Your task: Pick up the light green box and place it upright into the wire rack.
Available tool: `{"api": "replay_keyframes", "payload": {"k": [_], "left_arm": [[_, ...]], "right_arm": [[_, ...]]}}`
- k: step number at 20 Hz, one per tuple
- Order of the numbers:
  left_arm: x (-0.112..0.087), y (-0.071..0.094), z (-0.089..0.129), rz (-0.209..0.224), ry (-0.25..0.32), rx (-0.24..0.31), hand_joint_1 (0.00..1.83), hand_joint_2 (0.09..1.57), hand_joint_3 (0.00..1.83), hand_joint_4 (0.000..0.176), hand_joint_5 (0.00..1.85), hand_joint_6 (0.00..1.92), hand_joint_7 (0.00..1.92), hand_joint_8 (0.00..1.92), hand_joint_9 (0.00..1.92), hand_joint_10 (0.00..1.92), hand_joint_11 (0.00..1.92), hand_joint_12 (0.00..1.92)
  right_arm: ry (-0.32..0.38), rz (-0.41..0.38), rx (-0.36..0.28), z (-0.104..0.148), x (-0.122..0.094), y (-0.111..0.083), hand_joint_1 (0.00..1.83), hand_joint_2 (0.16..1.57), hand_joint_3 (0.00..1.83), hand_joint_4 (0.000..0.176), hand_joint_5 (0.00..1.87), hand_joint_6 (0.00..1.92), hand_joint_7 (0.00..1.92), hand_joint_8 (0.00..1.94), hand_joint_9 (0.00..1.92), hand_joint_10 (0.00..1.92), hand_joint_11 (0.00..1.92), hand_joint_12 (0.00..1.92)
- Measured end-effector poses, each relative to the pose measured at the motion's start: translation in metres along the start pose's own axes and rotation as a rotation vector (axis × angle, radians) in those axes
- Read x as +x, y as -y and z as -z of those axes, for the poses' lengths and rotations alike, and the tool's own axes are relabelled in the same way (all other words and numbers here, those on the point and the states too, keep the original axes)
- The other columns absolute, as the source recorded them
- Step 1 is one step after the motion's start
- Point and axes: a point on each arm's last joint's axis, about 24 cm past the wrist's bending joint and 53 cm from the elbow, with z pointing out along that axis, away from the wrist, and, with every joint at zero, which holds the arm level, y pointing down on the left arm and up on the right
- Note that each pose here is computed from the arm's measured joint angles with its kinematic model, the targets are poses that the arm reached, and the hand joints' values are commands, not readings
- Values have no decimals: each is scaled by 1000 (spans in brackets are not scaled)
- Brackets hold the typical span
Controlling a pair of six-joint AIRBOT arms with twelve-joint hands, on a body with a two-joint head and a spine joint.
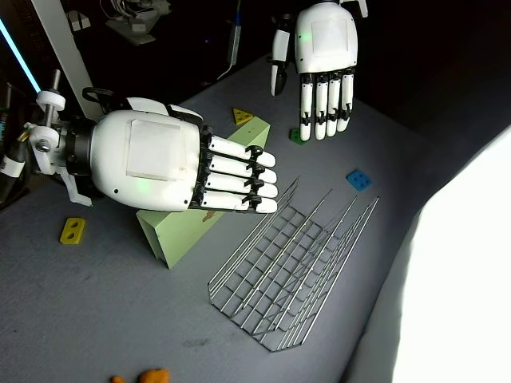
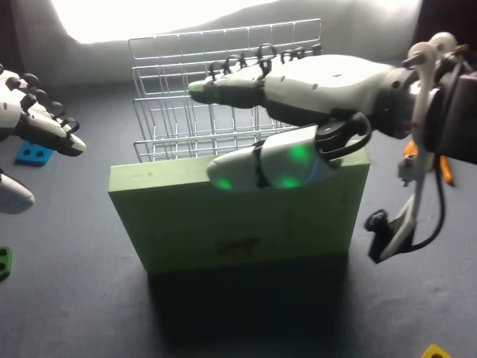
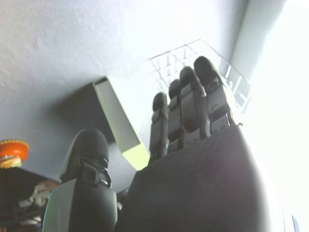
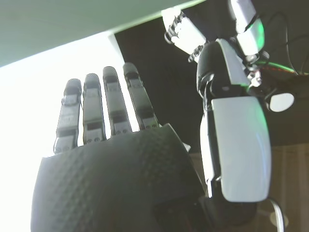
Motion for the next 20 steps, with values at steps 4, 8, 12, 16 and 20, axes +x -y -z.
{"api": "replay_keyframes", "payload": {"k": [4,8,12,16,20], "left_arm": [[0,0,0,-1,-1,0,254,1333,0,25,171,2,195,2,206,3,0,676],[0,2,0,-3,-1,4,253,1333,0,25,171,2,195,2,206,2,0,677],[0,2,0,-4,-1,2,52,1219,0,20,136,4,114,5,89,9,0,287],[0,2,0,-3,-1,3,29,1176,0,12,136,4,110,4,73,9,0,83],[0,2,0,-4,-1,3,0,1182,0,6,92,6,114,0,67,0,0,117]], "right_arm": [[-9,-38,1,-9,4,0,263,1166,0,0,133,7,98,2,55,4,6,19],[-19,-41,-7,-12,10,-4,264,1166,0,0,135,4,99,0,57,2,0,54],[-23,-39,-7,-12,11,-4,130,1079,0,0,98,0,103,1,74,9,0,55],[-14,-39,-3,-12,12,-1,119,1046,0,0,57,0,75,0,20,1,0,10],[-7,-42,-4,-12,11,-1,907,990,0,0,0,0,0,0,0,0,0,0]]}}
